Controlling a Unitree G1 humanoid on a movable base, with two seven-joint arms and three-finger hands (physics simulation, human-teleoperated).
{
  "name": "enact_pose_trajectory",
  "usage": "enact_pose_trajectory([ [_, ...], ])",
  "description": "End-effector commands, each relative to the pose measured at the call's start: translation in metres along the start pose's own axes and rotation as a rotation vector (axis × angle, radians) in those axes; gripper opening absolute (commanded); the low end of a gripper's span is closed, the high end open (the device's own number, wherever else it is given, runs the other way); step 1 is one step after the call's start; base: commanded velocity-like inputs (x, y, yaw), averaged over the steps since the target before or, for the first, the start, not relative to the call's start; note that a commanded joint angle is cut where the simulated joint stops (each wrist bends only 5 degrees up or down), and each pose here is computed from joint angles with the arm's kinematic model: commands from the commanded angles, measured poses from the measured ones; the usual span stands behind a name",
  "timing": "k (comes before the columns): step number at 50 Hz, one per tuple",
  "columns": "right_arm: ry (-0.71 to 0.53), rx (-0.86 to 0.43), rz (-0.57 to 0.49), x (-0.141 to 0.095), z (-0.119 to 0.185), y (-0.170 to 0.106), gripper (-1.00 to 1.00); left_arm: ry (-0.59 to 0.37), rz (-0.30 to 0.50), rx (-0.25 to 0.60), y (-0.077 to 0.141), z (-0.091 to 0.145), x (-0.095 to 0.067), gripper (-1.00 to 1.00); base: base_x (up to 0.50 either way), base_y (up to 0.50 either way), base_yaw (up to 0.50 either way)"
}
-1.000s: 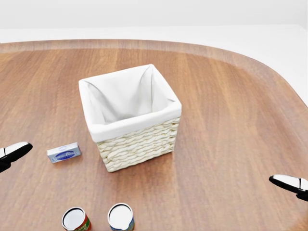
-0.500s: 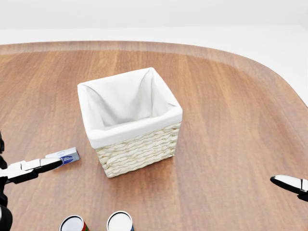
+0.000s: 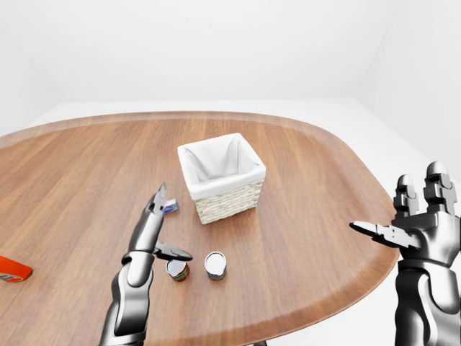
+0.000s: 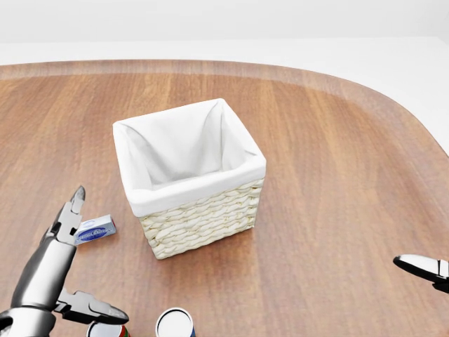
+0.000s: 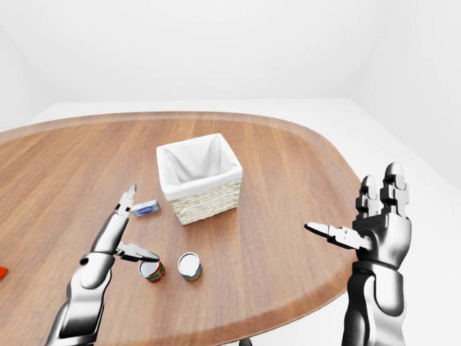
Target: Pick up the tomato sauce, and put it in the basket.
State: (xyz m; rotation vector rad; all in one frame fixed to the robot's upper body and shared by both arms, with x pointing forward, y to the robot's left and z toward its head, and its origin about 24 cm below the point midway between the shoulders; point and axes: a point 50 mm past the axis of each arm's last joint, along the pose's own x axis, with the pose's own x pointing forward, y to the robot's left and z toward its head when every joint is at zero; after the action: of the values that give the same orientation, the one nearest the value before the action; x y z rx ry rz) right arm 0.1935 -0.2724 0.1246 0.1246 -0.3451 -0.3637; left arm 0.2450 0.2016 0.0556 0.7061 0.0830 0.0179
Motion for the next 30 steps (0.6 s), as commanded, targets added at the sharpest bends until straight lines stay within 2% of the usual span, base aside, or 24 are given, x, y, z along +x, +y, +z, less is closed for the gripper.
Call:
enact_pose_trajectory([
  [1,0.006,0.002,0.002,0.001,-0.002,0.0,1.0,0.095,-0.106,0.155,-0.017,-0.018,-0.005,1.0,0.0,0.0,0.0],
  [3,0.006,-0.001,0.003,0.001,-0.001,0.001,1.0,0.121,-0.107,0.206,-0.02,-0.024,-0.005,1.0,0.0,0.0,0.0],
  [10,0.006,0.0,0.002,0.0,-0.001,0.0,1.0,0.176,-0.126,0.258,-0.027,-0.038,-0.006,1.0,0.0,0.0,0.0],
  [12,0.004,0.002,0.001,0.0,-0.001,-0.001,1.0,0.195,-0.125,0.296,-0.029,-0.043,-0.005,1.0,0.0,0.0,0.0],
  [17,0.009,0.002,0.001,0.0,-0.002,-0.001,1.0,0.221,-0.146,0.3,-0.034,-0.051,-0.006,1.0,0.0,0.0,0.0],
  [26,0.013,0.002,0.001,0.001,-0.003,0.0,1.0,0.274,-0.161,0.358,-0.048,-0.068,-0.002,1.0,0.0,0.0,0.0],
  [30,0.011,0.001,0.002,0.0,-0.003,0.0,1.0,0.28,-0.183,0.331,-0.053,-0.069,-0.002,1.0,0.0,0.0,0.0],
])
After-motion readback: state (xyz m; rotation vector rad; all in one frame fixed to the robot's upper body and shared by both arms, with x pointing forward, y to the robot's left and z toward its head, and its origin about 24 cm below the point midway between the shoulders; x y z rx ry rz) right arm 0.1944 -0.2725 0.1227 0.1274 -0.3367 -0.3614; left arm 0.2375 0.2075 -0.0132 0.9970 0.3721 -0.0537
